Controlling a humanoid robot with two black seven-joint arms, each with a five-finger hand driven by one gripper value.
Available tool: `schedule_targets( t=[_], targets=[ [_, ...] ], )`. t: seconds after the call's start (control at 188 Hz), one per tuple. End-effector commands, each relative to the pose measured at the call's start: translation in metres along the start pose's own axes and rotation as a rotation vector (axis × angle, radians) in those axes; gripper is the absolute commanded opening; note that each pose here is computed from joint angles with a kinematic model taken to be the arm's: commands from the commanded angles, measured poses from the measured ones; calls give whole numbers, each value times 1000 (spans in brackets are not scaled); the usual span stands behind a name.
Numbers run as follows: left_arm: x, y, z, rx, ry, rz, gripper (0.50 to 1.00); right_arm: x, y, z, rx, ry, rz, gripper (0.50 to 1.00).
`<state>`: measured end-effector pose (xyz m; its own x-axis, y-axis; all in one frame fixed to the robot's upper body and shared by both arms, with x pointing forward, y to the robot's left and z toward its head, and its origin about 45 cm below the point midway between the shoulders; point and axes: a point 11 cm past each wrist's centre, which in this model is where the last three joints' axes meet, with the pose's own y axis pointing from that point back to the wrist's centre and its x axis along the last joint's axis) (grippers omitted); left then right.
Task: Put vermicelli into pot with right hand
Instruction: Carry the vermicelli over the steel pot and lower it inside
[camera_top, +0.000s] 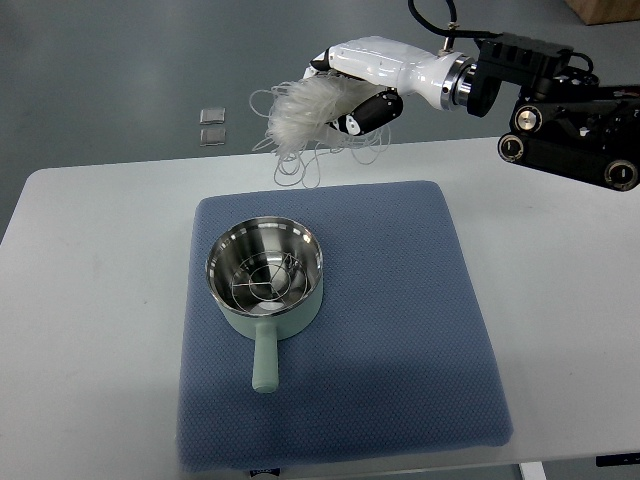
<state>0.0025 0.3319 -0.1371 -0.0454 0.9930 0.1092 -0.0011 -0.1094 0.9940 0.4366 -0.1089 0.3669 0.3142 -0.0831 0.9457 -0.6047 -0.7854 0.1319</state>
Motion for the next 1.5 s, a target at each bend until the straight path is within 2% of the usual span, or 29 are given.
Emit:
schedule_targets(
  t=[0.0,0.282,0.473,0.782,0.793,0.819,0.846,0.862,0.867,0.872,0.883,0.92,1.053,1.128,1.277,1.495],
  targets=[
    [0,0,0,1,0,0,1000,-8,-12,-29,93,-7,-25,500],
    [1,0,0,1,-1,5,1000,-60,-40,-78,228,-55,-140,500],
    [3,0,0,0,-1,11,1000,-97,-45,-78,222,-63,-205,500],
    [2,0,0,-1,-1,9,1000,-116,-41,-60,174,-88,-210,500],
    [2,0,0,1,-1,9,1000,-116,-41,-60,174,-90,-208,511],
    [2,0,0,1,-1,9,1000,-118,-41,-59,172,-92,-207,578],
    [1,0,0,-1,1,9,1000,-119,-40,-59,171,-95,-206,615],
    [1,0,0,0,-1,9,1000,-120,-40,-58,169,-97,-206,660],
    [1,0,0,0,-1,9,1000,-120,-40,-58,169,-97,-206,660],
    [1,0,0,-1,1,9,1000,-120,-40,-58,167,-97,-205,684],
    [1,0,0,-1,1,9,1000,-120,-40,-58,167,-97,-205,684],
    [1,0,0,-1,1,9,1000,-121,-39,-57,164,-101,-204,750],
    [1,0,0,-1,1,8,1000,-122,-38,-54,156,-102,-203,825],
    [1,0,0,1,1,9,1000,-121,-37,-51,149,-101,-201,858],
    [1,0,0,0,-1,9,1000,-118,-35,-45,135,-98,-195,858],
    [2,0,0,0,-2,12,1000,-95,-24,-22,77,-119,-134,858]
  ],
)
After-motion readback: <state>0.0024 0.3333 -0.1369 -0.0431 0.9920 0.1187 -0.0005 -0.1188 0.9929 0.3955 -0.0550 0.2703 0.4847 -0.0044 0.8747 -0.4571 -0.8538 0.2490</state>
